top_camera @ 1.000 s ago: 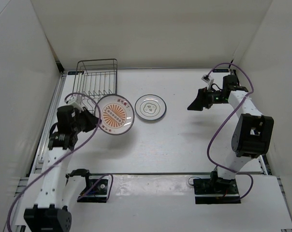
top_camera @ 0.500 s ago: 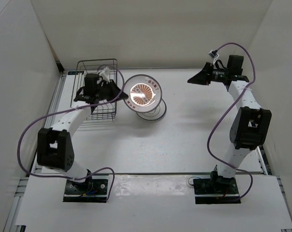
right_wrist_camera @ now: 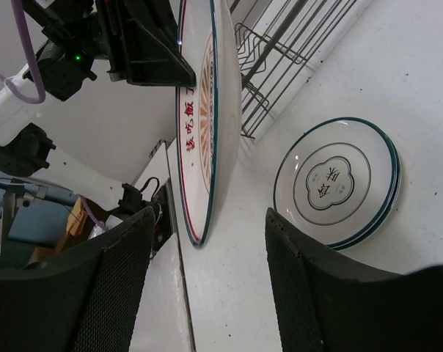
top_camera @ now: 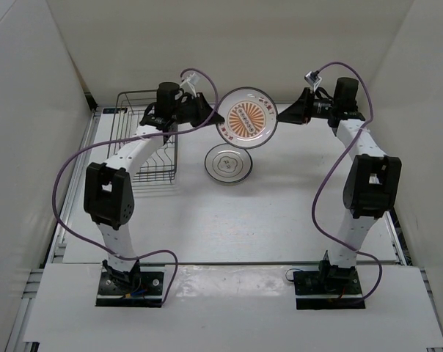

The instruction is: Unload the plates from the dish rack

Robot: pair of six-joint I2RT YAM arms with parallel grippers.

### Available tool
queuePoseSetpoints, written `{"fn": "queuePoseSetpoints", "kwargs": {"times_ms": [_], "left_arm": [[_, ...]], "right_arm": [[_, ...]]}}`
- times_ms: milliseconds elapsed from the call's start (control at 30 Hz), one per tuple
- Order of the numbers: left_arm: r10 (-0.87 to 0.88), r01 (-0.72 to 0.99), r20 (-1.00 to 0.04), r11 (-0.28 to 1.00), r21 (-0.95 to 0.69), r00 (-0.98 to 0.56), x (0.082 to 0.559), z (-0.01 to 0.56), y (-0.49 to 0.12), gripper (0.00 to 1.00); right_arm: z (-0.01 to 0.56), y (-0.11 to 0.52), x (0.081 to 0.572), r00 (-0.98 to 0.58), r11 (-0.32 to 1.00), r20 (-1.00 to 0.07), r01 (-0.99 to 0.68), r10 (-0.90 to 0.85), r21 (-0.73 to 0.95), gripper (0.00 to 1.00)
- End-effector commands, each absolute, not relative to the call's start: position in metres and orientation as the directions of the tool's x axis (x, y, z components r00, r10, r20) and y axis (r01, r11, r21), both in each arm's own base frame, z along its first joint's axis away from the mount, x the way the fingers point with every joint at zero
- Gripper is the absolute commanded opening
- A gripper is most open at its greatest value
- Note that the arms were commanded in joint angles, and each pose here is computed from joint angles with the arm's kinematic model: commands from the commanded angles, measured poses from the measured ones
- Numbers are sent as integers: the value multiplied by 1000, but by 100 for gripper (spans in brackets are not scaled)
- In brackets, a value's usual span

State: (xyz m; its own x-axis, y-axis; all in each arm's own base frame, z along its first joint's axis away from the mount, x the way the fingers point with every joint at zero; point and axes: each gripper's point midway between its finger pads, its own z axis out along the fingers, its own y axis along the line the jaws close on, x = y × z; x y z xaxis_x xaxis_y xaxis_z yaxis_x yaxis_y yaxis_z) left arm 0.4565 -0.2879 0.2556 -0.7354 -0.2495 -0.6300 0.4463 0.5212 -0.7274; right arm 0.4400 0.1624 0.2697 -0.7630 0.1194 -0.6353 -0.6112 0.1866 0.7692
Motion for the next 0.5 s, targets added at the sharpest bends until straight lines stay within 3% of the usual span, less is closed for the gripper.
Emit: {"fn": "queuePoseSetpoints", "kwargs": {"times_ms": [0,100,233,267,367,400,433,467], "left_arm": [[-236,538,-678,453,-711,-696,449,297,-310,0],[-217,555,-682,437,-708,-699,447,299,-325,0],[-199,571,-686,420,-705,-700,443,300,-340,0],[-191,572,-684,418,-706,-704,441,298,-342,0],[-185,560,-681,439,-702,-708,439,292,-338,3],[-187,560,-684,446,-699,-705,437,293,-334,6],[-187,554,-683,454,-697,-706,437,291,-332,8],[-183,554,-687,463,-692,-704,436,287,-330,17]], "right_arm": [[284,166,447,-713,174,-693,-672,109,720,65],[279,167,450,-716,194,-688,-663,116,723,65],[272,166,453,-728,220,-673,-641,128,735,50],[272,165,454,-727,227,-674,-639,131,735,36],[270,163,455,-733,249,-666,-624,143,741,12],[269,162,456,-731,255,-667,-624,144,739,0],[270,162,456,-731,259,-667,-623,146,739,0],[267,160,457,-746,271,-649,-599,152,753,0]]}}
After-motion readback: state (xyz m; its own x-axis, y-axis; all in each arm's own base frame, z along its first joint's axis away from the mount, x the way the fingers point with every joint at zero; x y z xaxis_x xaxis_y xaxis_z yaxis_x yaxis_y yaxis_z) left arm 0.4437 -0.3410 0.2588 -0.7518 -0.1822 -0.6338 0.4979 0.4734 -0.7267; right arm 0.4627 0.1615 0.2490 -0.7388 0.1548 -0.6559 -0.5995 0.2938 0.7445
